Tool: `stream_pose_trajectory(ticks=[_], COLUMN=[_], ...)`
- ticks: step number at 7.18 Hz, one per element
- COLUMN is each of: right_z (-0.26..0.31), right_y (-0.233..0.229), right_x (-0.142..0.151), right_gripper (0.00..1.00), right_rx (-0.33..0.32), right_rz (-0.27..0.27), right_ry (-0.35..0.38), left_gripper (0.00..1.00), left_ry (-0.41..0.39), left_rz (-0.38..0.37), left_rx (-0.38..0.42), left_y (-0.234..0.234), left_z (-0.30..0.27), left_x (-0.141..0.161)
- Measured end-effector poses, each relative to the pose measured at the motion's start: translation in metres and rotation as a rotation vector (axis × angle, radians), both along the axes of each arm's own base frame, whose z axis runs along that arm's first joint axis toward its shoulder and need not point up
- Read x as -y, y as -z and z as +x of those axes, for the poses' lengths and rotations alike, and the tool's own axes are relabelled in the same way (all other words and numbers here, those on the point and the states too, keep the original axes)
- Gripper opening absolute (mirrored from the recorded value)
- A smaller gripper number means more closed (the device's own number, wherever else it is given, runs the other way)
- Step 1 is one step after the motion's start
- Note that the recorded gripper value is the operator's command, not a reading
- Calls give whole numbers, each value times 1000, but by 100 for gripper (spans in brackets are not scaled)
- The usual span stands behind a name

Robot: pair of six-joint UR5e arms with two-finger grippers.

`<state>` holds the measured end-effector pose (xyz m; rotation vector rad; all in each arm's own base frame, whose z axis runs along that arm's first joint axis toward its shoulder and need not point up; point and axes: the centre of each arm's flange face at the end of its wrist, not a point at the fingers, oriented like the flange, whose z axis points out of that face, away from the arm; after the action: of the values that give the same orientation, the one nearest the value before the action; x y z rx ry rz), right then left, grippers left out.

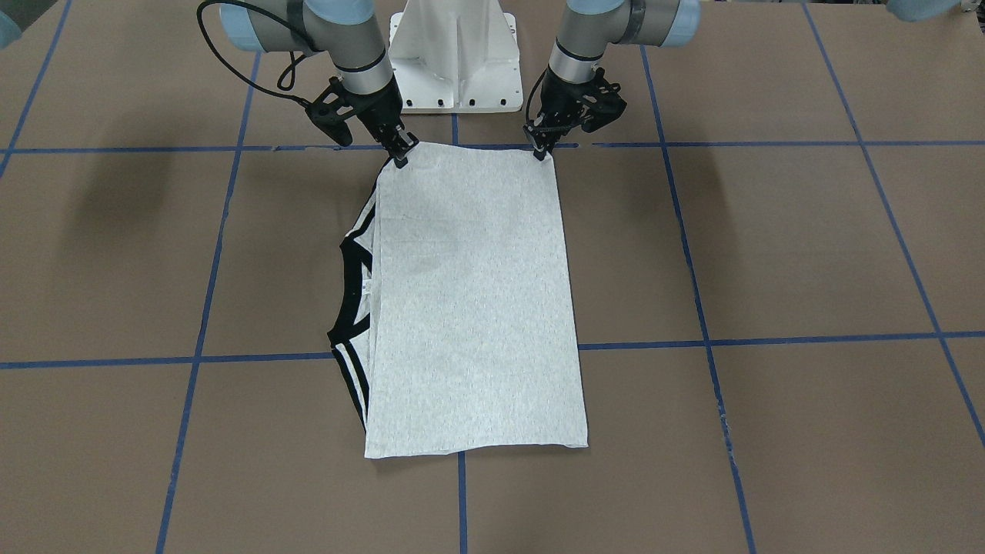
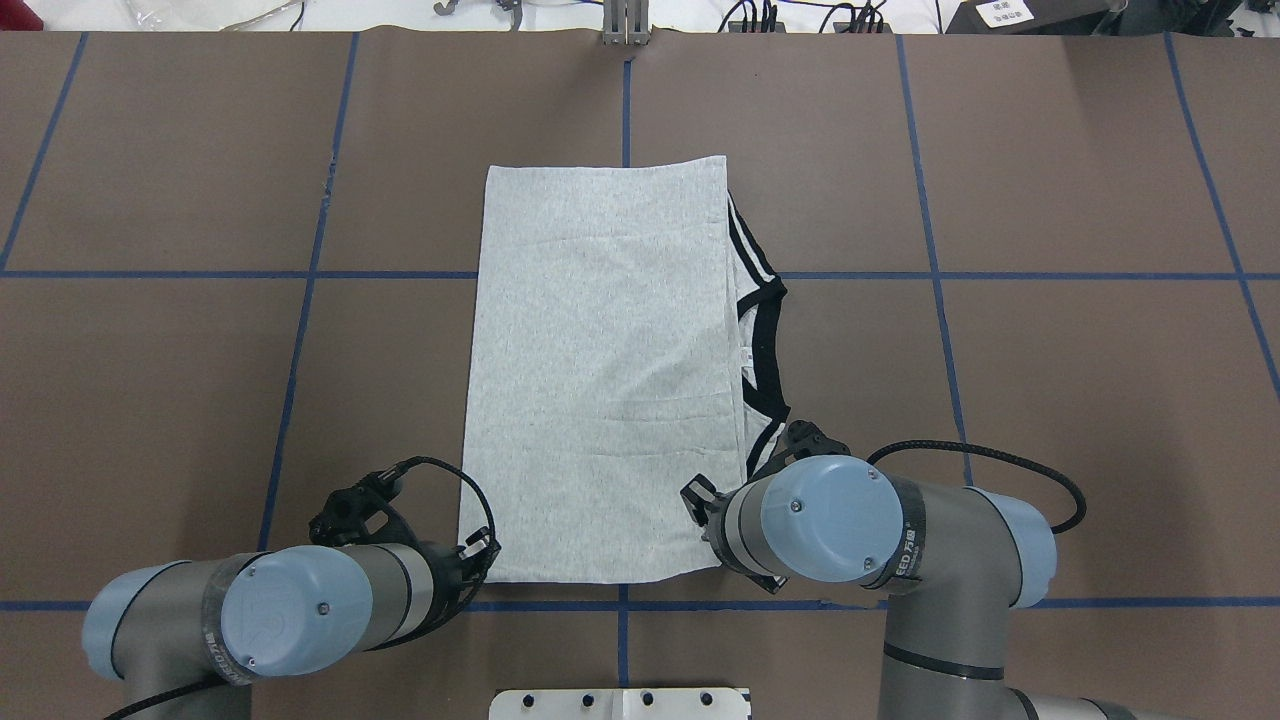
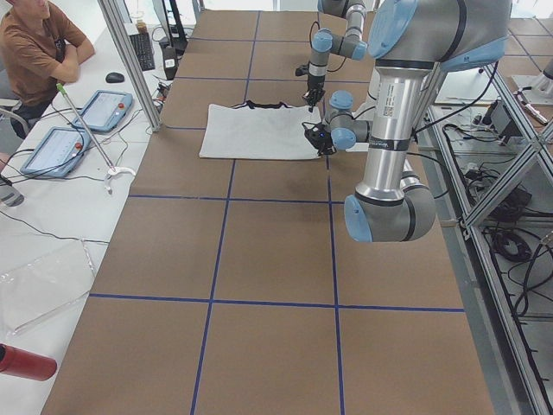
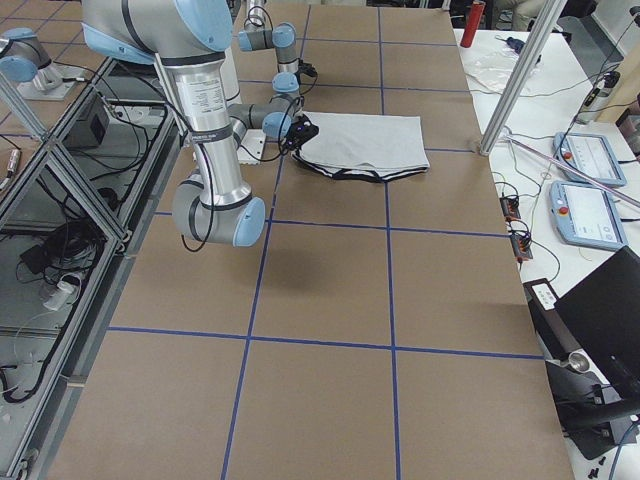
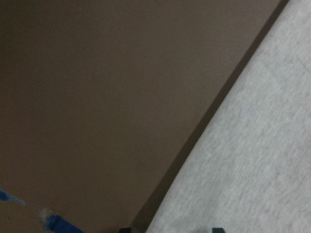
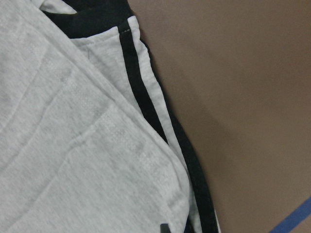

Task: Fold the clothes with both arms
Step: 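Lower the left gripper to the other near corner and grasp it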

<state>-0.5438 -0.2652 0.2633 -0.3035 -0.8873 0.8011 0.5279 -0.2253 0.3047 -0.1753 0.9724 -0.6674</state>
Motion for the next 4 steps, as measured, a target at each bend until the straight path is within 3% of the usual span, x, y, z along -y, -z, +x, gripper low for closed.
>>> stream_pose_trajectory(ticks=[2, 4], right_z=[11, 31], right_y=[4, 15], right_x=[-6, -35], right_gripper=[0, 0], right_rx=[8, 46], right_rz=[-9, -63], right_ry=[4, 9], left_gripper=[0, 0], left_ry=[-13, -57], left_rz=[6, -12], left_rx=[-42, -101], left_y=[30, 71], left_z=[-21, -51], left_x=[-7, -27])
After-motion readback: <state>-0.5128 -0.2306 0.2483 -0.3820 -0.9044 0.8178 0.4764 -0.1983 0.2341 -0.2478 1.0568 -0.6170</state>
